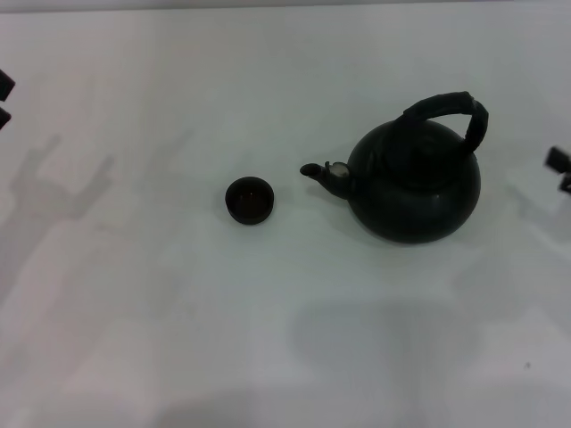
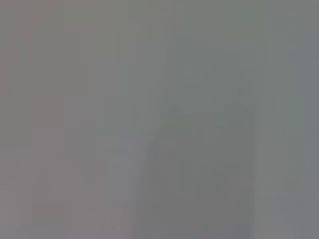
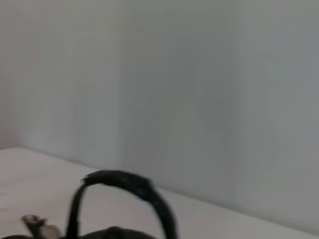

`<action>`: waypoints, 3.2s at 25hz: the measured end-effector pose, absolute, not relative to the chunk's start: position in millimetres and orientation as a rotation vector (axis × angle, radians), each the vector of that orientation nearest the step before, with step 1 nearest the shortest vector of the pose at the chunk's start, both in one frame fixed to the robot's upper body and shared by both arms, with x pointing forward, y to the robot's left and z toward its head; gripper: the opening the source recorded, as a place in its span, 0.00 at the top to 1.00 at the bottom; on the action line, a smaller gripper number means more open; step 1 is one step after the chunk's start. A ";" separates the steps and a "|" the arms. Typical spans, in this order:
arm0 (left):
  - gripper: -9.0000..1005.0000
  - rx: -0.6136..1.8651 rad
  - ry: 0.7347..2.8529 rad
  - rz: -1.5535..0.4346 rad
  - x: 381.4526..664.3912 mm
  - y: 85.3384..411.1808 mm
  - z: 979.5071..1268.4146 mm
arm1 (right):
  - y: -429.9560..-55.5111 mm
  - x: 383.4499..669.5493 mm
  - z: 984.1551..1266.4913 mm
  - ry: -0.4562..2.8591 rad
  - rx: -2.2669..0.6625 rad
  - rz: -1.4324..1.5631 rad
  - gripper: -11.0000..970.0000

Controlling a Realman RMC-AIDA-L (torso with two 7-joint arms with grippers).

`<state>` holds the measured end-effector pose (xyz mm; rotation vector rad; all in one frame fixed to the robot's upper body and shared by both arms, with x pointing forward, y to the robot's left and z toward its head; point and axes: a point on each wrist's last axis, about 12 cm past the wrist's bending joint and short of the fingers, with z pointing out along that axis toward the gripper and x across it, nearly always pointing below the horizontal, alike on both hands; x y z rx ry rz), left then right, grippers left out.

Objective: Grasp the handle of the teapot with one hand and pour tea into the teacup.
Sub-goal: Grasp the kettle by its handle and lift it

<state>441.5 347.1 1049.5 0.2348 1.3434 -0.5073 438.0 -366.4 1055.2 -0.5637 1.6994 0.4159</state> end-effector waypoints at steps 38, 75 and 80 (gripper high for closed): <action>0.12 0.223 1.367 -0.511 445.6 344.3 1045.2 | -306.1 492.4 1041.3 1.673 -0.631 0.647 0.12; 0.12 0.227 1.345 -0.537 452.7 338.3 1048.3 | -322.8 491.4 1034.7 1.733 -0.577 0.543 0.63; 0.12 0.223 1.346 -0.537 451.9 338.2 1047.8 | -322.4 489.6 1035.2 1.720 -0.582 0.538 0.68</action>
